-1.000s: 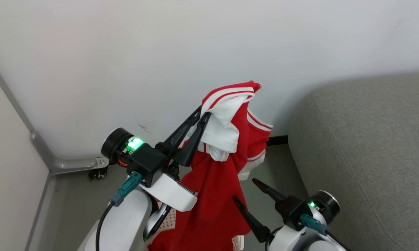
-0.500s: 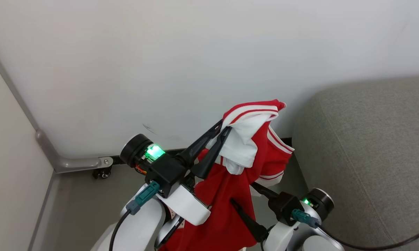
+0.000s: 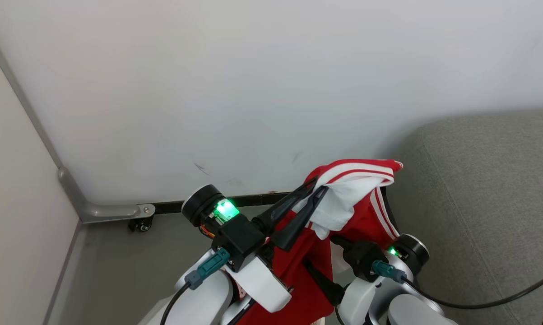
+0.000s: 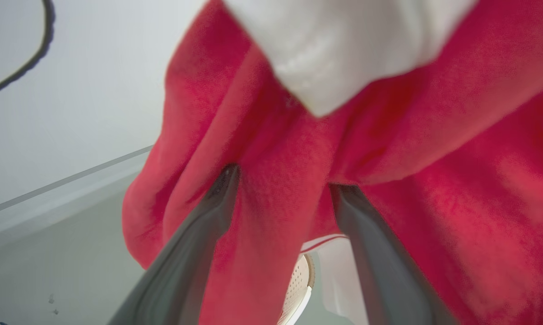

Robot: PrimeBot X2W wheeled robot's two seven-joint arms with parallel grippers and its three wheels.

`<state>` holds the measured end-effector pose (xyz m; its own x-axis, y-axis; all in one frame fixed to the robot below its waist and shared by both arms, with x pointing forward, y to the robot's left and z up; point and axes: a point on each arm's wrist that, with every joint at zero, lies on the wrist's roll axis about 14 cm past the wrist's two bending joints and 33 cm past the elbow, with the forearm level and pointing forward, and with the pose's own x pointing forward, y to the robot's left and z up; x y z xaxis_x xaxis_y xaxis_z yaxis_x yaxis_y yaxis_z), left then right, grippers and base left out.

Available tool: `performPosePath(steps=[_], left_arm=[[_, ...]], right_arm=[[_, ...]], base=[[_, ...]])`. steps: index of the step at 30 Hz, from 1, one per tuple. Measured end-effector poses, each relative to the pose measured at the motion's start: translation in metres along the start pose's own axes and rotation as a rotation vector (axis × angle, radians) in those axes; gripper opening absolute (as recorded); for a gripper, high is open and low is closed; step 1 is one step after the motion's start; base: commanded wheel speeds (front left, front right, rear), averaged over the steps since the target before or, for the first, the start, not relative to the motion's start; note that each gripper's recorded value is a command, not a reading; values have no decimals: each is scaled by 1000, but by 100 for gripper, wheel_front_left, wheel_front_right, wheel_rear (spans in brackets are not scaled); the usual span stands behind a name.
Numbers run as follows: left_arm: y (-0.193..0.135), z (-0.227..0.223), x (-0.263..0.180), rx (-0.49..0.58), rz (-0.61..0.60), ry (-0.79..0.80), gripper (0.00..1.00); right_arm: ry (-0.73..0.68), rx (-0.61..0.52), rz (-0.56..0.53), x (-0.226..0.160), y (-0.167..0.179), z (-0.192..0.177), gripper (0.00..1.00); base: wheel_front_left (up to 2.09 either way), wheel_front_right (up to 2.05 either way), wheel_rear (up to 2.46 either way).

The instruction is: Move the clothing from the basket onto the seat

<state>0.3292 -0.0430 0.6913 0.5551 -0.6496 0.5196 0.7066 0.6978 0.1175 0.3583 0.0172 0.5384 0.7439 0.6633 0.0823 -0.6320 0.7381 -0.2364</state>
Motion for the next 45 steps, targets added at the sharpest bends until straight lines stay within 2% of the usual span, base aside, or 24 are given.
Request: performPosePath(steps=[9,10,11,12,24,31,39,45], left_arm=[[-15,9,1,-27,-43,-24,0],[-16,10,1,-28,-46,-25,0],[-18,10,1,-30,-49,-26,0],[-18,11,0,-30,-50,-27,0],[-6,9,-1,-23,-2,-20,0],[10,2,-2,-22,59,-2,0],[36,-8,-10,7,138,37,0],[46,-18,-14,18,175,72,0]], right_arm=[[21,11,11,5,0,-5,100],[20,25,6,5,0,-5,89],[21,36,1,5,-2,-6,26],[25,39,0,5,-2,-7,2],[-10,85,-47,15,-21,3,0],[-35,194,-118,12,-40,6,0],[-50,237,-119,11,-38,9,0],[-108,272,-136,10,-44,25,0]], base=[[0,0,0],[0,0,0],[0,0,0],[0,0,0],[0,0,0],[0,0,0],[0,0,0],[0,0,0]])
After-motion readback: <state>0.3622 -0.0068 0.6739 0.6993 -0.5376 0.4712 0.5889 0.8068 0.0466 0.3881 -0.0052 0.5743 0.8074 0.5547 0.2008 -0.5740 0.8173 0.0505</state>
